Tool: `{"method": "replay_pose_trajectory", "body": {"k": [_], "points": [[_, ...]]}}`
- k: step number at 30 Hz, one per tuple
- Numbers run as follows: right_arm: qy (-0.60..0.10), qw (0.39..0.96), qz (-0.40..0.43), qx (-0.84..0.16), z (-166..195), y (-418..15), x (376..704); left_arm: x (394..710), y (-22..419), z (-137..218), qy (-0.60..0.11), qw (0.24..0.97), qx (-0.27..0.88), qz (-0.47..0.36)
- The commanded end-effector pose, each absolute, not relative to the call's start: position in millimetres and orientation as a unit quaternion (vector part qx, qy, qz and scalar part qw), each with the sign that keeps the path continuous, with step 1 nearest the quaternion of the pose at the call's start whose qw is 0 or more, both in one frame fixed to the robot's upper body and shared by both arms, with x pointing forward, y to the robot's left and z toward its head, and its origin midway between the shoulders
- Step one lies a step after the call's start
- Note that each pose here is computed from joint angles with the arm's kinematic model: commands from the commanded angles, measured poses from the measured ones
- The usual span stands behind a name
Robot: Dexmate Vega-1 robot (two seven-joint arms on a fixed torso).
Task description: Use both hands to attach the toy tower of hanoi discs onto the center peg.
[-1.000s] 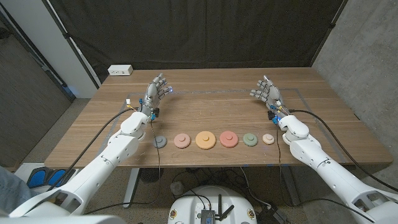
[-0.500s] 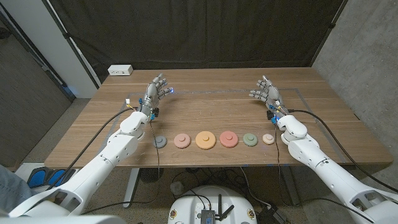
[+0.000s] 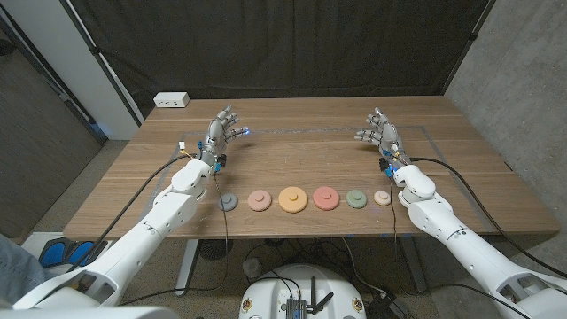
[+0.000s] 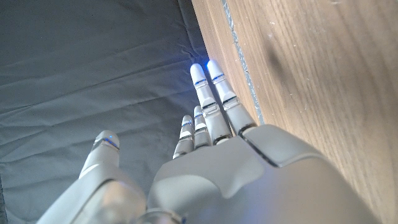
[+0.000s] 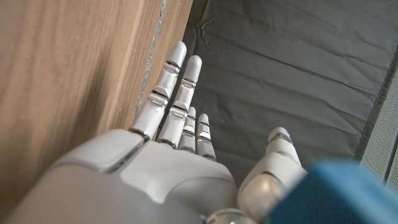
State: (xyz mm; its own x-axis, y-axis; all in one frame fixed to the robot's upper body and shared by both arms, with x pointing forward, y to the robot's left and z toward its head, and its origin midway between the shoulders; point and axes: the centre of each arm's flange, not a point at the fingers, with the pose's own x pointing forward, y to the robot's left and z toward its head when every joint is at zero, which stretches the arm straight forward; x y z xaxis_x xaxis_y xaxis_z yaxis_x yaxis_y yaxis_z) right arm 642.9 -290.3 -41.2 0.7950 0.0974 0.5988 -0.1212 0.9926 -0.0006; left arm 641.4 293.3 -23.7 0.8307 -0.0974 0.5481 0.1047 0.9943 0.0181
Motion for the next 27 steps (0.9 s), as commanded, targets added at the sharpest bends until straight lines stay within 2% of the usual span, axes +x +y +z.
{"method": "replay_pose_trajectory", "body": {"k": [1,27], "points": [[-0.317,0.947,0.050,0.027,-45.6,-287.2,642.7,640.9,292.5,-25.4,-0.291,0.955,-0.007,-0.050],[-0.317,0.948,0.023,0.021,-46.5,-287.4,643.0,635.8,285.1,-29.2,-0.284,0.959,-0.007,-0.016]]}}
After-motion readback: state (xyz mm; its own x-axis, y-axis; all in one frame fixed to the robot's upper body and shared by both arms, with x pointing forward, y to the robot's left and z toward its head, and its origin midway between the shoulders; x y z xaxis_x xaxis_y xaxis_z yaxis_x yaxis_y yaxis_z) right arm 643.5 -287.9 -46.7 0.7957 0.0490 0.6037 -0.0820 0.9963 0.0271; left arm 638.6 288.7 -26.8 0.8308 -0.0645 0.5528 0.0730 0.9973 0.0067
